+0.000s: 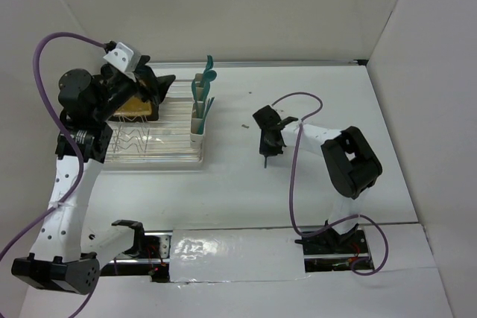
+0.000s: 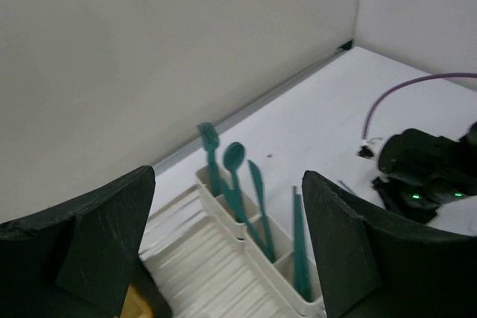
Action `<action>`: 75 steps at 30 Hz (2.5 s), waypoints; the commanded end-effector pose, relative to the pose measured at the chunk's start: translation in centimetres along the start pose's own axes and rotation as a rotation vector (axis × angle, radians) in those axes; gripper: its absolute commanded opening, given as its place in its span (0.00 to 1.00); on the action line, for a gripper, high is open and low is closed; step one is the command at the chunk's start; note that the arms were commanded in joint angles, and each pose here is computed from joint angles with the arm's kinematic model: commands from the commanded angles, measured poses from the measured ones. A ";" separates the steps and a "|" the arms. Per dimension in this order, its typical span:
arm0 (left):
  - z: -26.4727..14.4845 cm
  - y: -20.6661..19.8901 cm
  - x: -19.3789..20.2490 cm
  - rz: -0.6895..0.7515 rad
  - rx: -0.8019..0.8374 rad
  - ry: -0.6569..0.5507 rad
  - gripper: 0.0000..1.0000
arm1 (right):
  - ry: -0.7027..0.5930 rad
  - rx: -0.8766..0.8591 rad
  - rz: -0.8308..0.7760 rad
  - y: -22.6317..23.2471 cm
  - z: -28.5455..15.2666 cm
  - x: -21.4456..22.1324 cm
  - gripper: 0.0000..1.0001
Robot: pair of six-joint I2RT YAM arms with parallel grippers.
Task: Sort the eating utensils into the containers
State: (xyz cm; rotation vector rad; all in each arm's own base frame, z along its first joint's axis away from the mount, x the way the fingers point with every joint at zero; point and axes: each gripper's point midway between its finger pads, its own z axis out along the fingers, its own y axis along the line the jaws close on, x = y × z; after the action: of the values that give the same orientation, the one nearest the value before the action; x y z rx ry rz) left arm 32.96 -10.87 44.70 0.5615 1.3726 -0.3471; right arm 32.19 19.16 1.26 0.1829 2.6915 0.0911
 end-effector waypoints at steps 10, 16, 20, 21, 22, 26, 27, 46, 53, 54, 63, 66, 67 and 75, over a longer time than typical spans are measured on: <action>4.8 -4.6 0.6 -0.469 0.004 0.083 0.83 | -0.366 -0.715 -0.135 8.9 -15.2 -6.9 0.00; 8.9 -7.2 2.0 -0.547 0.026 0.131 0.83 | -0.507 -0.873 -0.146 10.5 -22.8 -9.6 0.00; 10.9 -9.1 2.4 -0.581 0.058 0.133 0.84 | -0.573 -0.902 -0.152 10.4 -26.1 -10.7 0.00; 11.4 -9.9 2.2 -0.583 0.069 0.130 0.84 | -0.581 -0.908 -0.150 10.5 -26.5 -11.0 0.00; 12.1 -10.2 2.7 -0.589 0.072 0.142 0.84 | -0.599 -0.918 -0.152 10.3 -27.4 -11.1 0.00; 13.6 -11.3 3.3 -0.627 0.088 0.162 0.84 | -0.632 -0.947 -0.157 10.4 -29.5 -11.6 0.00; 13.9 -11.5 2.9 -0.633 0.098 0.150 0.84 | -0.631 -0.950 -0.158 10.4 -29.6 -11.5 0.00; 17.6 -14.7 3.3 -0.681 0.209 0.175 0.08 | -0.683 -0.980 -0.166 10.4 -33.3 -12.4 0.13; 16.6 -11.8 1.0 -0.555 0.290 0.063 0.00 | -0.728 -0.861 -0.052 8.0 -36.6 -16.1 0.95; 16.5 -11.0 1.4 -0.531 0.295 0.062 0.00 | -0.745 -0.845 -0.038 7.5 -37.3 -16.4 1.00; 8.2 -7.1 -1.5 -0.245 0.398 -0.089 0.00 | -0.680 -0.593 0.124 1.9 -30.5 -16.5 1.00; 5.8 -8.3 -0.3 -0.210 0.493 -0.144 0.00 | -0.650 -0.608 0.129 2.2 -27.9 -15.7 1.00; 4.7 -8.2 -0.3 -0.213 0.502 -0.168 0.00 | -0.642 -0.611 0.112 2.4 -27.3 -15.4 1.00; 5.1 -9.8 4.5 -0.135 0.580 -0.205 0.00 | -0.633 -0.583 0.074 2.3 -24.7 -14.9 1.00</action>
State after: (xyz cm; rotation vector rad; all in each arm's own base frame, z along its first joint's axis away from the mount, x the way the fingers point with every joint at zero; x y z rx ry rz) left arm 33.62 -20.89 36.72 0.7708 1.3012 -0.9642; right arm 34.34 18.33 27.57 0.1313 2.0399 0.6861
